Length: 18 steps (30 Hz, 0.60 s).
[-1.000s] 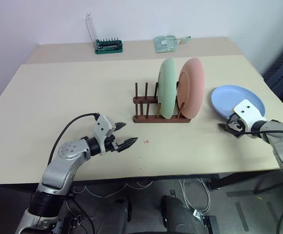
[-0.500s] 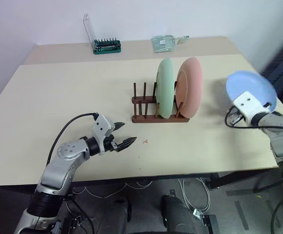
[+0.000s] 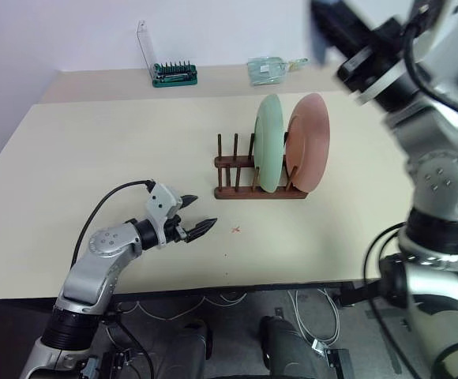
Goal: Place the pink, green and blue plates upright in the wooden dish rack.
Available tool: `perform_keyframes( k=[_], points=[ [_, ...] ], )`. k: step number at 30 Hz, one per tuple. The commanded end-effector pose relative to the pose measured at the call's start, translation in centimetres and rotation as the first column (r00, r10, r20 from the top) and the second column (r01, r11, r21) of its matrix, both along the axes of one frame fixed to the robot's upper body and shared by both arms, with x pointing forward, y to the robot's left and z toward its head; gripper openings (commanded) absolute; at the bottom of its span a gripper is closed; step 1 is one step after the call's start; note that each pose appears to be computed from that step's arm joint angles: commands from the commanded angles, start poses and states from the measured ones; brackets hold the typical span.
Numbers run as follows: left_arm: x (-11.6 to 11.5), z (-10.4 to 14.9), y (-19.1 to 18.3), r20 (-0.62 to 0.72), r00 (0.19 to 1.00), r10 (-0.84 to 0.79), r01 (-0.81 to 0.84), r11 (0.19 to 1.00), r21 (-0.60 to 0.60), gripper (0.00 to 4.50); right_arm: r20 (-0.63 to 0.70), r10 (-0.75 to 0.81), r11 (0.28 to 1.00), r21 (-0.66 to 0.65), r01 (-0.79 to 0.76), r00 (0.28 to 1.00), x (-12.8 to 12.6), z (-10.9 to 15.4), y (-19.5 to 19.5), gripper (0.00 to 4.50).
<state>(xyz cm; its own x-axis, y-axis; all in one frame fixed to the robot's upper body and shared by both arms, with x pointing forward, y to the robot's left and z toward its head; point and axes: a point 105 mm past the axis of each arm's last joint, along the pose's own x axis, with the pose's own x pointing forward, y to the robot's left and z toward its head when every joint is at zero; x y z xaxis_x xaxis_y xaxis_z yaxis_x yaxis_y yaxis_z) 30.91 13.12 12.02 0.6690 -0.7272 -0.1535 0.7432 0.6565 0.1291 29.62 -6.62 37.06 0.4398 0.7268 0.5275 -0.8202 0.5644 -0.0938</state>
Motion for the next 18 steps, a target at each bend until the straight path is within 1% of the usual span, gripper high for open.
perform_keyframes(
  k=[1, 3, 4, 5, 6, 9, 14, 18],
  points=[
    [0.5, 1.1, 2.1, 0.046, 0.997, 0.069, -0.070, 0.997, 0.013, 3.98, -0.088, 0.131, 0.987, 0.110, -0.121, 0.987, -1.9, 0.3, 2.4, 0.03],
    [0.5, 1.1, 2.5, 0.046, 0.996, 0.082, -0.083, 0.996, 0.018, 3.98, -0.151, 0.177, 0.978, 0.140, -0.157, 0.973, -2.1, -0.3, 3.4, 0.03],
    [0.5, 1.2, 2.9, 0.048, 0.994, 0.094, -0.095, 0.995, 0.021, 3.98, -0.246, 0.220, 0.968, 0.178, -0.179, 0.944, -1.5, -1.1, 3.9, 0.03],
    [0.4, 1.3, 3.2, 0.051, 0.994, 0.102, -0.103, 0.994, 0.022, 3.98, -0.312, 0.251, 0.960, 0.204, -0.194, 0.916, -1.1, -1.8, 4.2, 0.03],
    [0.3, 1.3, 3.4, 0.052, 0.993, 0.107, -0.109, 0.994, 0.025, 3.98, -0.391, 0.237, 0.964, 0.209, -0.166, 0.889, 0.0, -2.7, 4.3, 0.03],
    [0.2, 1.3, 3.4, 0.052, 0.993, 0.109, -0.110, 0.994, 0.026, 3.98, -0.520, 0.200, 0.973, 0.202, -0.107, 0.831, 1.5, -4.4, 4.1, 0.03],
    [0.0, 1.3, 3.3, 0.050, 0.993, 0.104, -0.105, 0.994, 0.027, 3.98, -0.612, 0.204, 0.973, 0.213, -0.089, 0.765, 2.1, -5.6, 4.5, 0.03],
    [0.0, 1.3, 3.2, 0.049, 0.994, 0.100, -0.101, 0.994, 0.028, 3.98, -0.663, 0.148, 0.982, 0.189, -0.027, 0.734, 2.9, -6.7, 4.3, 0.03]
  ],
)
